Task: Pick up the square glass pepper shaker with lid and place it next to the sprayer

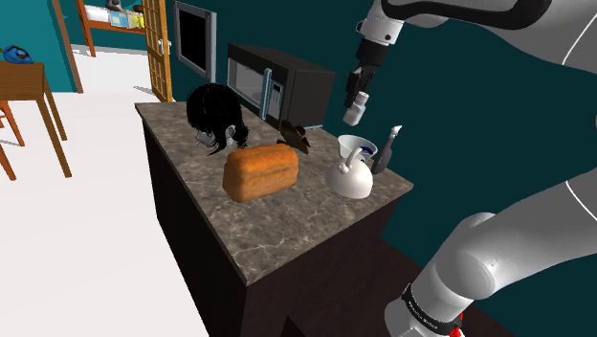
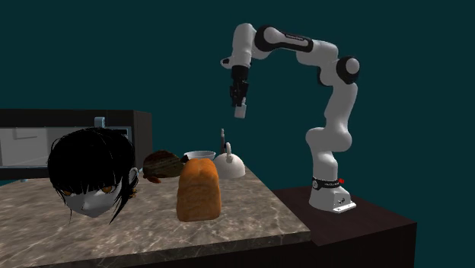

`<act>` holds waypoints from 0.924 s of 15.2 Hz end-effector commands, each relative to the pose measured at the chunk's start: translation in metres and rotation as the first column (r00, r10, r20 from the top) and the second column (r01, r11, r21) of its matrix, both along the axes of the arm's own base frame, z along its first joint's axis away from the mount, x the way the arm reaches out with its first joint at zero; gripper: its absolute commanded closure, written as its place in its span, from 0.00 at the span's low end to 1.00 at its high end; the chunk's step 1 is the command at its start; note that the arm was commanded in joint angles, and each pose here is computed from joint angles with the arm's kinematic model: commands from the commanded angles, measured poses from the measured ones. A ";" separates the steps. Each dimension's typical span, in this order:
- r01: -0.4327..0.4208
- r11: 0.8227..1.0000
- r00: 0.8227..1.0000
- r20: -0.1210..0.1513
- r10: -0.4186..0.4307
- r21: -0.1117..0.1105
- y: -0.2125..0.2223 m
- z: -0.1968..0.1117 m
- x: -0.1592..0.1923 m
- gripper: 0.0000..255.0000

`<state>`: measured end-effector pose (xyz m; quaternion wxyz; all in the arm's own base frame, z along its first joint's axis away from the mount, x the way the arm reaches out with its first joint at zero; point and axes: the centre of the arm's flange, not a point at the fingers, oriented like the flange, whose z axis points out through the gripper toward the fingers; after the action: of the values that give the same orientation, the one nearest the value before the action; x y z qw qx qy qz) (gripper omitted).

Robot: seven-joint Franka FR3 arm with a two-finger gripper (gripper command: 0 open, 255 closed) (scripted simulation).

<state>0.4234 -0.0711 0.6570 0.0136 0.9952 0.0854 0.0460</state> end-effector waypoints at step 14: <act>-0.002 1.000 1.000 0.000 0.002 0.000 -0.191 0.000 -0.049 1.00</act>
<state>0.3800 -0.2472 0.6573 0.0130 0.9952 0.0853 0.0458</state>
